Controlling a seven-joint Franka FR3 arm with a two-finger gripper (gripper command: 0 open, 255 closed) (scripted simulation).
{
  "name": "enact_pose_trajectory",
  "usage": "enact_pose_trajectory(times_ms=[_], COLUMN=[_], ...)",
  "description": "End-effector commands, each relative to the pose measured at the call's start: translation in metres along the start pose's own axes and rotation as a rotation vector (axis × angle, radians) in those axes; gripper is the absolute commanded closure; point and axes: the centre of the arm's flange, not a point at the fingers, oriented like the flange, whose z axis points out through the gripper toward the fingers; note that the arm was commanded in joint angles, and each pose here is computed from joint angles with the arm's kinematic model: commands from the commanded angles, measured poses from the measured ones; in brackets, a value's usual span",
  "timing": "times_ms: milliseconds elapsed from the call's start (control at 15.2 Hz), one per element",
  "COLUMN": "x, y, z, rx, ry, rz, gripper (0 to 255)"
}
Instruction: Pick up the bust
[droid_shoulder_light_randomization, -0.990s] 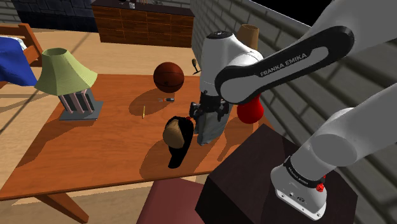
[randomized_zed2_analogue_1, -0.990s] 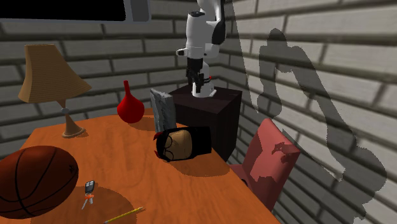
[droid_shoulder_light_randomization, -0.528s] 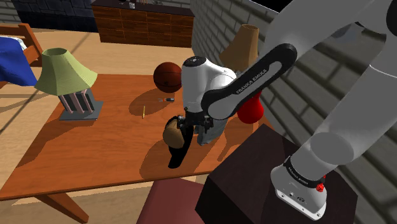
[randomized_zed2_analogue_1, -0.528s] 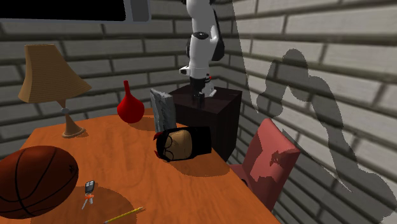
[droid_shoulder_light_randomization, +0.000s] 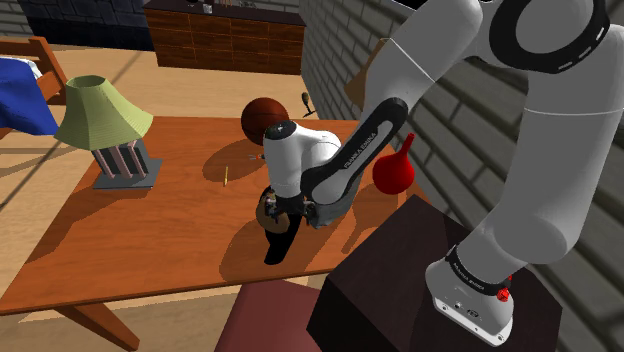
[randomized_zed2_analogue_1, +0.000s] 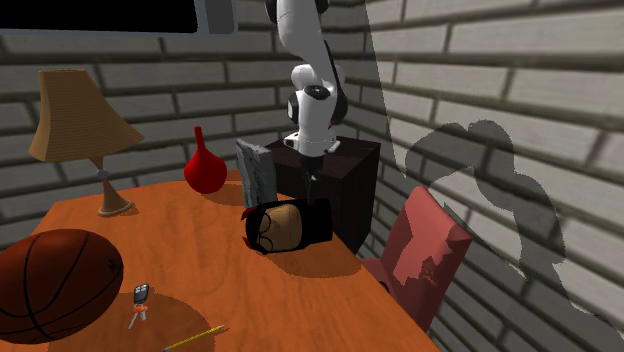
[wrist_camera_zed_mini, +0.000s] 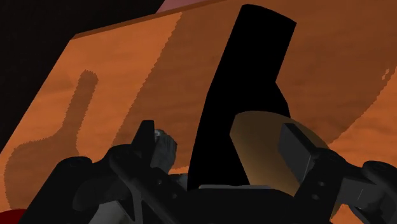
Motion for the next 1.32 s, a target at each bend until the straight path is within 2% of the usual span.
enact_pose_trajectory(times_ms=[0, 264, 396, 462, 1056, 1254], x=[-0.001, -0.003, -0.003, -0.002, -0.003, -0.002], y=[-0.003, -0.006, -0.006, -0.006, -0.006, -0.004], z=[0.012, 0.035, 0.035, 0.035, 0.035, 0.020], rx=[-0.001, -0.001, -0.001, -0.001, -0.001, -0.001], ry=[0.001, 0.001, 0.001, 0.001, 0.001, 0.001], rz=[0.004, 0.004, 0.004, 0.004, 0.004, 0.004], gripper=[0, 0, 0, 255, 255, 255])
